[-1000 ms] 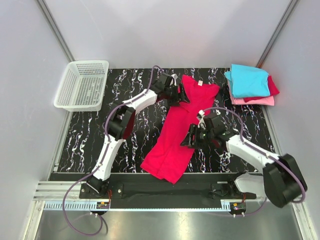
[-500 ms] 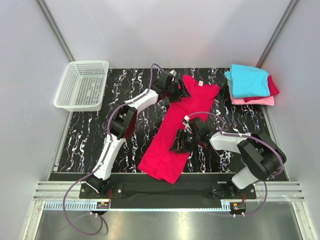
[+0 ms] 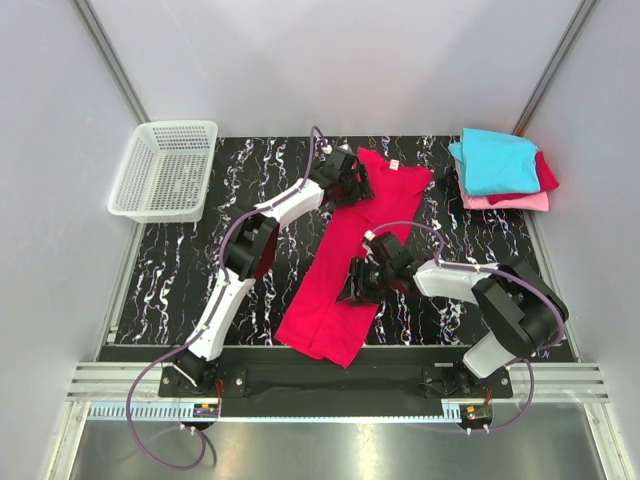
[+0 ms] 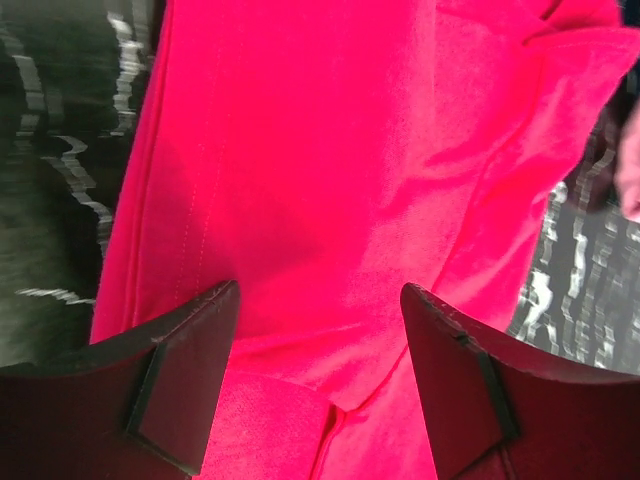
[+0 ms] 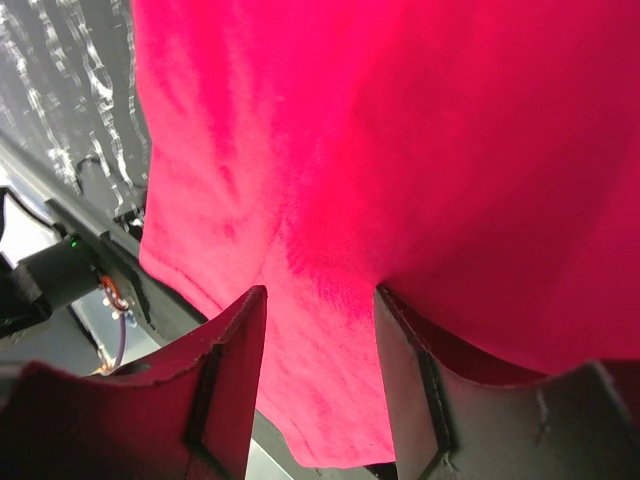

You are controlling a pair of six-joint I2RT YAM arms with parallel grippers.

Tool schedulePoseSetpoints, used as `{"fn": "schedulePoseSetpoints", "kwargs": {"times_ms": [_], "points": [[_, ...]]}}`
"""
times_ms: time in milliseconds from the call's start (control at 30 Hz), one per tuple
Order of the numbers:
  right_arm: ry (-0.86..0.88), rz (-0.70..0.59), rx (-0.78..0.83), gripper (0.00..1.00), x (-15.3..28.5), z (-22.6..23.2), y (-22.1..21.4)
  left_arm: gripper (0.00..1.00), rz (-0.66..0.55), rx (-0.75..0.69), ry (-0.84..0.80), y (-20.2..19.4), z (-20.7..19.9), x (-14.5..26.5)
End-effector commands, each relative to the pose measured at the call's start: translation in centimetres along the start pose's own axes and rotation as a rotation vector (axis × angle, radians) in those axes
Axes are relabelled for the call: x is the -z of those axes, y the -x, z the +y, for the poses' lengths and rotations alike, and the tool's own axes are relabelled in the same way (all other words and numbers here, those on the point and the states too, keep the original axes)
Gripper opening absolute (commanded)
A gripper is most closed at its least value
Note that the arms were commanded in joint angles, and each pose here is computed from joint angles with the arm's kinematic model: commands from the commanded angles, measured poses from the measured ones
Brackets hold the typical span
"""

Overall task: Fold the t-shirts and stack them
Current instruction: Fold the tshirt

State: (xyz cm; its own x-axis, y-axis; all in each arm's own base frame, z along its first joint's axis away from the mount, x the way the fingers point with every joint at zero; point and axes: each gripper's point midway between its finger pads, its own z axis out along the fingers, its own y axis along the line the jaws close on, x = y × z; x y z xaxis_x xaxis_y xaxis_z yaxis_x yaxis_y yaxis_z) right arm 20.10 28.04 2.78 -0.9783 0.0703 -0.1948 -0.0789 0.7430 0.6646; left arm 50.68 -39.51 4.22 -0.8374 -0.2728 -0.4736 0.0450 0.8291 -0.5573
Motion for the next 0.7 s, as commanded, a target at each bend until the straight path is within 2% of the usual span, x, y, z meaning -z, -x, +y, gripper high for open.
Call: {"fn": "schedulePoseSetpoints", "kwargs": {"times_ms": [0,233,467,667], "points": [[-0.15,-0.003,-0.037,0.54,0.5,-2.0,-0.3,0.74,-0.034,-0.04,0.25,1.0,5.4,1.5],[-0.325,0.005,-0.07,0.54,3.2,-4.8,-1.8,0.75,-0.111,0.018,0.378,4.0,8.4,3.6],[-0.367,0.02,-0.079,0.54,3.4,-5.6,-2.2,0.75,-0.175,0.092,0.525,5.6,12.5,6.1],[-0.371,0.028,-0.074,0.54,3.3,-5.5,-2.1,0.76,-0.135,0.106,0.495,5.7,13.0,5.8]]}}
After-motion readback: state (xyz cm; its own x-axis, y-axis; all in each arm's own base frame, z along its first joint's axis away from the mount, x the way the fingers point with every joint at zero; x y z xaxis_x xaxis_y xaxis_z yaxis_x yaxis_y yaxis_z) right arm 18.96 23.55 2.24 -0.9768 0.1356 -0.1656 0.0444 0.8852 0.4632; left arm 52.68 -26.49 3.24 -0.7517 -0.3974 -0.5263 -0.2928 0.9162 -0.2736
